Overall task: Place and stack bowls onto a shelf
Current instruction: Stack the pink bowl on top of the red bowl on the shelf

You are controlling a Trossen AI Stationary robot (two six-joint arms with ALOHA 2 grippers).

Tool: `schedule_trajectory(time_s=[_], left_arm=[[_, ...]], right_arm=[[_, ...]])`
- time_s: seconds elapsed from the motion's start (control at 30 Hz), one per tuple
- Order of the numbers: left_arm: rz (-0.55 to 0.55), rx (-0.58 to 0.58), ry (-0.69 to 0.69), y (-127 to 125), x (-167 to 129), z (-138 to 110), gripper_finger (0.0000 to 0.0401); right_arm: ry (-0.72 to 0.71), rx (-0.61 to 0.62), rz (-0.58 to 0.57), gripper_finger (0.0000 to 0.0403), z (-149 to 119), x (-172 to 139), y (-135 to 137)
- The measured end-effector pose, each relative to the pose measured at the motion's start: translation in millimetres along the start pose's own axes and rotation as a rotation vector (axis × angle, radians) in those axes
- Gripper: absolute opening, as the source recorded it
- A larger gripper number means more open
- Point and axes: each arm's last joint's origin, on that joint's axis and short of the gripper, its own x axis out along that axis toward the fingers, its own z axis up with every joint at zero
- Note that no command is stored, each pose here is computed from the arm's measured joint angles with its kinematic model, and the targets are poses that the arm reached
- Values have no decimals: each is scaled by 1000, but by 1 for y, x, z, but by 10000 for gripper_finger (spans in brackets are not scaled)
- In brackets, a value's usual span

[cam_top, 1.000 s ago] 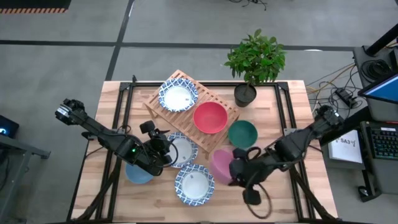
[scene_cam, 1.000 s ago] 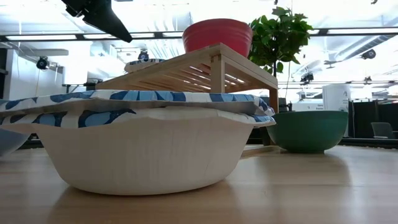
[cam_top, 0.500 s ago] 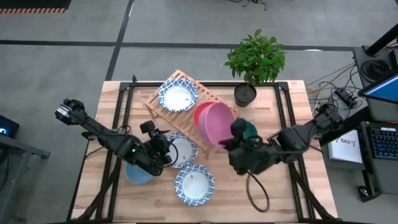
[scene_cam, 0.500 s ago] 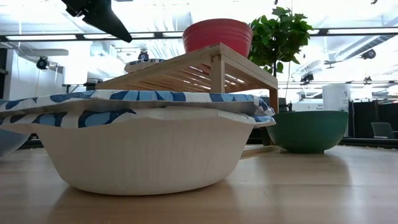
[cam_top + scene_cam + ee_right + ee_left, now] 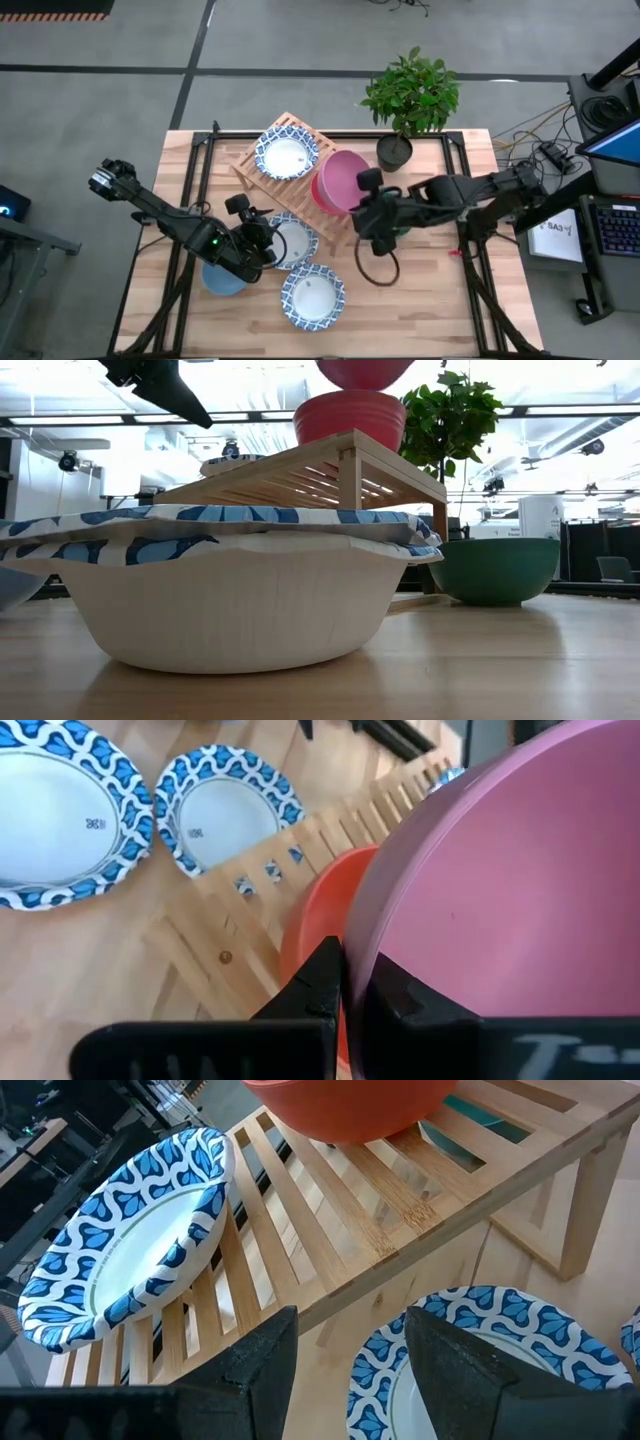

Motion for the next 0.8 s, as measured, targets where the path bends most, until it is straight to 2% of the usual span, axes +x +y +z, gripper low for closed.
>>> schedule_trajectory(time_s=[0.17, 0.8], left_arm=[[0, 0, 0, 0, 0, 0, 169], [0, 0, 0, 0, 0, 0, 169]], right_arm=[[2, 44, 20, 9, -2, 3, -7], [56, 54, 13, 14, -11, 18, -7]])
